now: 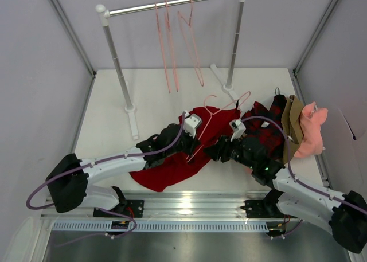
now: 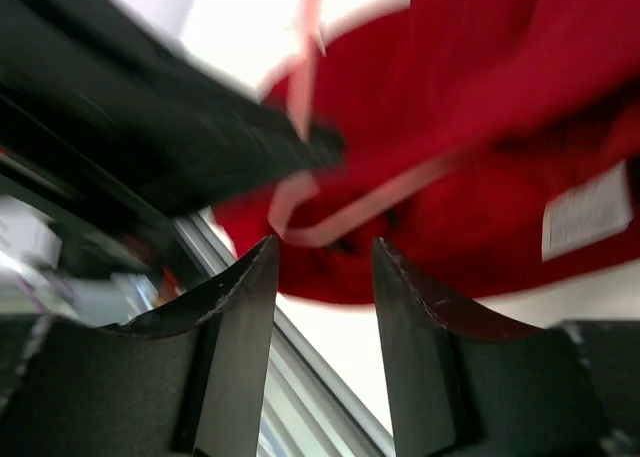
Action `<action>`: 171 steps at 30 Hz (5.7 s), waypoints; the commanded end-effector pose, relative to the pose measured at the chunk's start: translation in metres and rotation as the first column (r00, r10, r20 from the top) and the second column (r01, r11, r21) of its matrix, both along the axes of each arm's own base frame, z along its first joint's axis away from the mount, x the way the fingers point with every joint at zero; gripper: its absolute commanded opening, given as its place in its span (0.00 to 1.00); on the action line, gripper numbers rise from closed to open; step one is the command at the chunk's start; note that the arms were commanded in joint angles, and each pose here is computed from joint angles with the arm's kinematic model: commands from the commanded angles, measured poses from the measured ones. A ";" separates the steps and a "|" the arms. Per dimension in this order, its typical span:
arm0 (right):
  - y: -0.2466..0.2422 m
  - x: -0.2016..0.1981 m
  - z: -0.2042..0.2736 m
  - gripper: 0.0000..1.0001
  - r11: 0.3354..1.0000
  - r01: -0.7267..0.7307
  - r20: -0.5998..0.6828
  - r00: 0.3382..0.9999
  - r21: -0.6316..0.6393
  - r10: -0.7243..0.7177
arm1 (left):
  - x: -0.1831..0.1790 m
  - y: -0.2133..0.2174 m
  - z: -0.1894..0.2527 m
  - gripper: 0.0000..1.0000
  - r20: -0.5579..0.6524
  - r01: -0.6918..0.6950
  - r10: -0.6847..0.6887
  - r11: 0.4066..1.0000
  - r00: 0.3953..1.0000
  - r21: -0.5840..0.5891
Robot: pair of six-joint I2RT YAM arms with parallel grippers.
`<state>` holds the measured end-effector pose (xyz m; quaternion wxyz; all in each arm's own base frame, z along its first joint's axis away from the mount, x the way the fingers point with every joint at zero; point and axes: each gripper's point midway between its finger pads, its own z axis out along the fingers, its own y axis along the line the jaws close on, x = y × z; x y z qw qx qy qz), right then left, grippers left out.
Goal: Place the skirt on the hanger
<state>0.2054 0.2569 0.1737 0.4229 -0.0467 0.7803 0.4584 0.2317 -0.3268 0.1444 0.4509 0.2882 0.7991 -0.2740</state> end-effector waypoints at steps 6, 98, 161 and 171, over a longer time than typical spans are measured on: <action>0.034 -0.008 -0.030 0.45 0.979 -0.169 0.199 0.962 -0.118 0.190 | 0.013 0.006 0.034 0.00 0.085 -0.035 0.041 0.997 0.996 -0.061; 0.119 -0.005 -0.107 0.56 0.903 -0.270 0.345 0.856 -0.335 0.384 | 0.020 0.058 0.021 0.00 0.126 -0.247 0.255 0.966 0.959 -0.075; 0.090 -0.042 -0.006 0.00 0.812 0.238 0.517 0.851 -0.532 0.090 | -0.003 -0.001 0.016 0.00 -0.218 -0.410 0.379 0.904 0.899 -0.118; 0.075 -0.057 0.001 0.00 0.822 0.136 0.424 0.895 -0.554 0.137 | 0.003 0.009 0.016 0.00 -0.085 -0.363 0.356 0.926 0.931 -0.104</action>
